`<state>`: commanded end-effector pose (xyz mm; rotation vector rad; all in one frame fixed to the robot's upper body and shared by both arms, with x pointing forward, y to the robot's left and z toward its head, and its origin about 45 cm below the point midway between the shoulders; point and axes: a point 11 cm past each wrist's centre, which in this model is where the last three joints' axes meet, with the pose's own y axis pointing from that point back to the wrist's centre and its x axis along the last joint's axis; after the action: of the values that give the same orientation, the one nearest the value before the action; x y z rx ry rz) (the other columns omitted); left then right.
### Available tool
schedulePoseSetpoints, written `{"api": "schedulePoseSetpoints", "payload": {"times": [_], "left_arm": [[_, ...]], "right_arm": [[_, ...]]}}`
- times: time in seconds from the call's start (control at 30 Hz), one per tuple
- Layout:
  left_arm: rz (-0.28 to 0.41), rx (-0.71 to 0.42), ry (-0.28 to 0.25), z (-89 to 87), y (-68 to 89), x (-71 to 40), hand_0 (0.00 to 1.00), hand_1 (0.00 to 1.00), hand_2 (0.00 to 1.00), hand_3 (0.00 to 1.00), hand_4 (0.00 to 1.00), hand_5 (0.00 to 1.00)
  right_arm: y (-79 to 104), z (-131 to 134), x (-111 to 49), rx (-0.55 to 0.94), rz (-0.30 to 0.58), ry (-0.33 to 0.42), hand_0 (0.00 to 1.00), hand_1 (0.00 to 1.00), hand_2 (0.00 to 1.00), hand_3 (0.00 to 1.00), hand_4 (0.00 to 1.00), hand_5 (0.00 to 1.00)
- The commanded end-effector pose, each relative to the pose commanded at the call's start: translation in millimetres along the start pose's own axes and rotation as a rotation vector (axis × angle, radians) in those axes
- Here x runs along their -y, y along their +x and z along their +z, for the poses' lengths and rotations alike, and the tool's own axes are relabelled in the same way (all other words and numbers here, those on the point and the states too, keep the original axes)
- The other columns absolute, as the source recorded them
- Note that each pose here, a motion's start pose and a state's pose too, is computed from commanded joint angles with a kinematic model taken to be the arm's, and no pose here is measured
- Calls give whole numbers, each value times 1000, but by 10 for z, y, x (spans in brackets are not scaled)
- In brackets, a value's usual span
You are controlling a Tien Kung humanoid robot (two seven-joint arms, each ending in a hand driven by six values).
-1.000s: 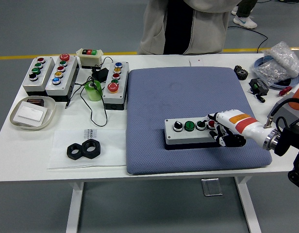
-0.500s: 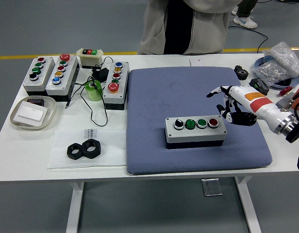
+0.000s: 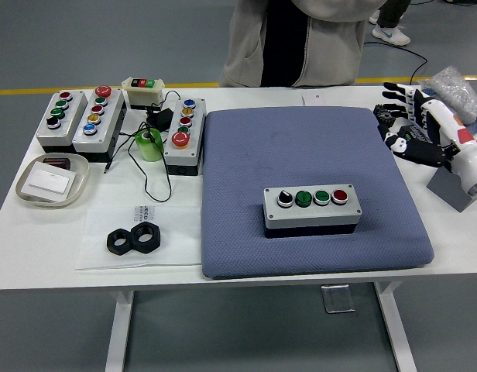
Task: Pick up the button,place it on the desk,press the button,press the button
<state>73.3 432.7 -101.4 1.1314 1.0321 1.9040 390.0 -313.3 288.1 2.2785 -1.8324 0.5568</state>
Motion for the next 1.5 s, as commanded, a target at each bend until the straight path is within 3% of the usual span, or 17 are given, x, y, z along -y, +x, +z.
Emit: {"api": "schedulePoseSetpoints", "payload": {"times": [0.03,0.07,0.57,1.5], "left_arm": [[0,0,0,-1,0,0,758,826,861,824,628,998],[0,0,1,-5,-1,0,758,826,860,824,629,998],[2,8,8,-37,9,-1,758,826,860,824,629,998],[0,3,3,-15,1,0,762,826,860,825,629,998]], "right_arm": [[21,20,-3,38,12,-10,872,805,869,910,615,123],[56,53,-10,81,32,-23,911,832,893,906,612,218],[233,450,-134,675,208,-195,924,848,888,897,609,296],[297,502,-153,705,242,-209,929,846,879,876,599,353]]}}
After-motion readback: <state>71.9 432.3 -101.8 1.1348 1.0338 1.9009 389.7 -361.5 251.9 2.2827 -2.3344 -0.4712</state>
